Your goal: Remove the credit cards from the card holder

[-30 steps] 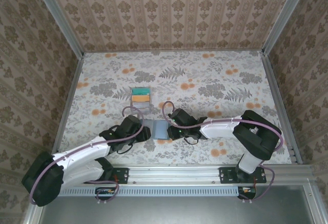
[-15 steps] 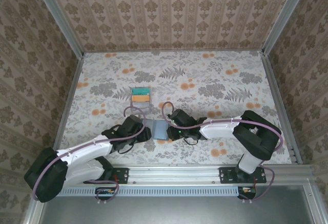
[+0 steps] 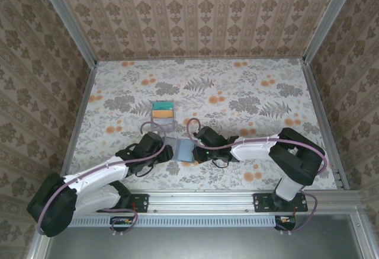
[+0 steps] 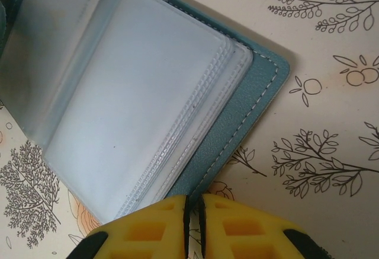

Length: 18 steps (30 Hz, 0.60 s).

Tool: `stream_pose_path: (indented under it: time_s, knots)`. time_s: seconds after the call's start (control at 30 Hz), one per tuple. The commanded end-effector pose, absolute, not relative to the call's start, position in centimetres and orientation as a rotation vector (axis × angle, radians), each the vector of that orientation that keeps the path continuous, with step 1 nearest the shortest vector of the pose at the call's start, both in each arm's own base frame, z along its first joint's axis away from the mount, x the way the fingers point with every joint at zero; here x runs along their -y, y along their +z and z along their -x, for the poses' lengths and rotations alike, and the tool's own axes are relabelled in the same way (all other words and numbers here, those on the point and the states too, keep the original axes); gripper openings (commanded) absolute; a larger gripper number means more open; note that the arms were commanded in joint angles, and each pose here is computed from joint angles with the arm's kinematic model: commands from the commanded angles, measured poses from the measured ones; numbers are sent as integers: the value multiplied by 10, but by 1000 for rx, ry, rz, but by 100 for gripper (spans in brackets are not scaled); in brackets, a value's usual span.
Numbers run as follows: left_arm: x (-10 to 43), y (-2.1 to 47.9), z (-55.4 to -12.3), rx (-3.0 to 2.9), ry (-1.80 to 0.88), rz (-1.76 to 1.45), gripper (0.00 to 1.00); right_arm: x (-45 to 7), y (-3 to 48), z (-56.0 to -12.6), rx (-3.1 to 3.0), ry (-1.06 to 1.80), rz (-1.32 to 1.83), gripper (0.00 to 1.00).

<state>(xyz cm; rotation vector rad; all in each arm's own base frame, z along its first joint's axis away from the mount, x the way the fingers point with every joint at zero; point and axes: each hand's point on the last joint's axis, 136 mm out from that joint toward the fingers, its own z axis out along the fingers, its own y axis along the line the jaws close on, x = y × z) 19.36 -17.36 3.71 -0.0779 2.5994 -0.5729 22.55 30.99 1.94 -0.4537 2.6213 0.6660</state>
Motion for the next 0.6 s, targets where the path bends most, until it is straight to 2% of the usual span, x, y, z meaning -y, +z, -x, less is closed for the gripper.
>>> stream_pose_path:
  time_s: [0.0,0.57]
  knots:
    - [176,43,-203,-2579,-570,51,54,-317,19,-224,-2634,693,446,16]
    - [200,46,-205,-2575,-717,-27,53,-318,15,-222,-2645,691,452,16]
